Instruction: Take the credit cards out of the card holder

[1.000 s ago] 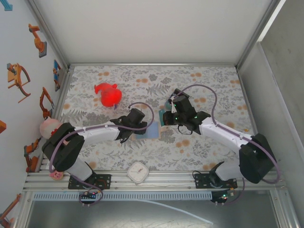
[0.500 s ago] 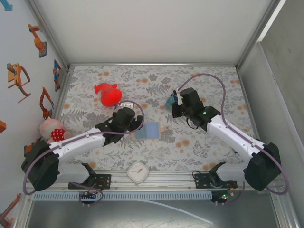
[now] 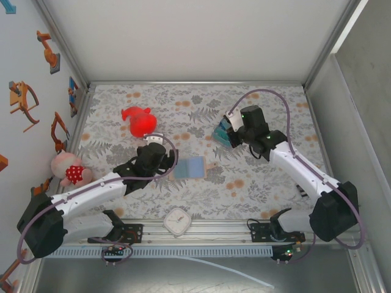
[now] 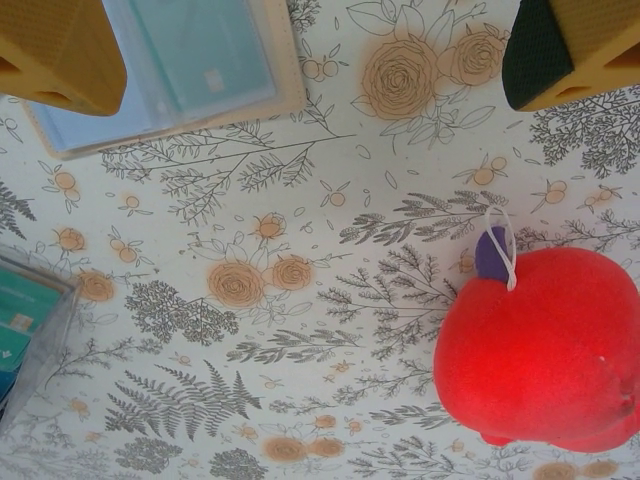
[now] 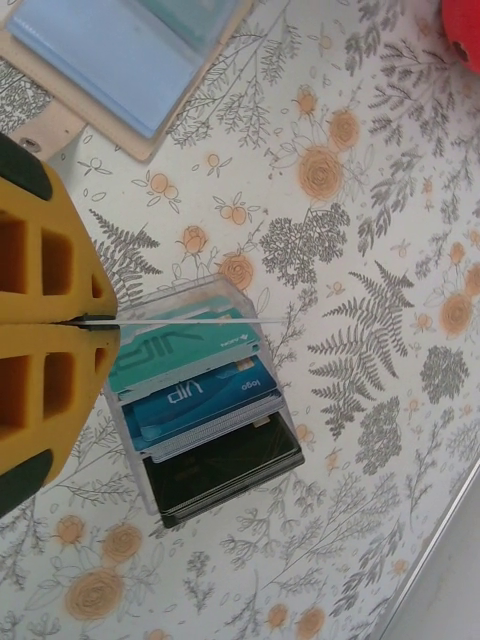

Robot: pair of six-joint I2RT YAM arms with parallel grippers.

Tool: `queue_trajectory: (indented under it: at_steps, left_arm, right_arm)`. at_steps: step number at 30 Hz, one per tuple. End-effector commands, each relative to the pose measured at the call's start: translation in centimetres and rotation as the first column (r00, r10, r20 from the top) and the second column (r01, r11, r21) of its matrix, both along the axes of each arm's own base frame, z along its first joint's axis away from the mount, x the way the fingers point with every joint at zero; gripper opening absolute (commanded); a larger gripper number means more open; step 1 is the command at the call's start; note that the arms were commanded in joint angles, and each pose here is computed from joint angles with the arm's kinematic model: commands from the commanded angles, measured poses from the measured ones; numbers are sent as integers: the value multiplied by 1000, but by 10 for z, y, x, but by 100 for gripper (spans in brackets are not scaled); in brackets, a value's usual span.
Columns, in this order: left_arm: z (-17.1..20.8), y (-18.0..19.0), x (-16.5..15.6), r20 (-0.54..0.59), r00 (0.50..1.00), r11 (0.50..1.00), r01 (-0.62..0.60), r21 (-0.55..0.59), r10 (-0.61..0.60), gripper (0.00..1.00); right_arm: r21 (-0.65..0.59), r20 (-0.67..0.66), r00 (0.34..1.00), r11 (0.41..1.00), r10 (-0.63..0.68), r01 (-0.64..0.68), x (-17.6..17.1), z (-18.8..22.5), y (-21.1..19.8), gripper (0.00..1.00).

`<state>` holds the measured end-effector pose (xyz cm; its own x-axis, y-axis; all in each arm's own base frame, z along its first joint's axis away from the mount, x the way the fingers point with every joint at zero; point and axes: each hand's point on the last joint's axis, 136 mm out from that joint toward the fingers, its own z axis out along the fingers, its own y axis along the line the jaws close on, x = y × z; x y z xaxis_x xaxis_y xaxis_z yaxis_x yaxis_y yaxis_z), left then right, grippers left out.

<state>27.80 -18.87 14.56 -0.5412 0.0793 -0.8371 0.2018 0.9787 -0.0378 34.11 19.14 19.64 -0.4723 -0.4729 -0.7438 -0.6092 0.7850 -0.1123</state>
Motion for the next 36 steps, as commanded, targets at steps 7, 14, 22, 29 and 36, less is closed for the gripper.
queue_trajectory:
  at_steps: [7, 14, 22, 29, 36]
  left_arm:
    - [-5, 11, 2, 5, 999, 999, -46, 2, 46, 97]
    - [-6, 14, 3, 2, 998, 998, -60, -1, 60, 97]
    - [-7, 17, 6, -10, 998, 998, -70, -6, 70, 97]
    - [-7, 20, 7, -15, 997, 997, -76, -18, 76, 97]
    - [-7, 22, 8, -18, 996, 996, -83, -27, 82, 97]
  right_arm:
    - [-95, -105, 987, 987, 119, -129, 23, -32, 6, 0]
    - [-134, -182, 976, 980, 123, -149, 46, -60, 3, 0]
    - [-163, -248, 959, 970, 136, -179, 62, -88, 4, 0]
    - [-155, -293, 942, 964, 165, -217, 61, -103, 6, 0]
    - [-155, -357, 920, 960, 164, -231, 55, -118, 5, 22]
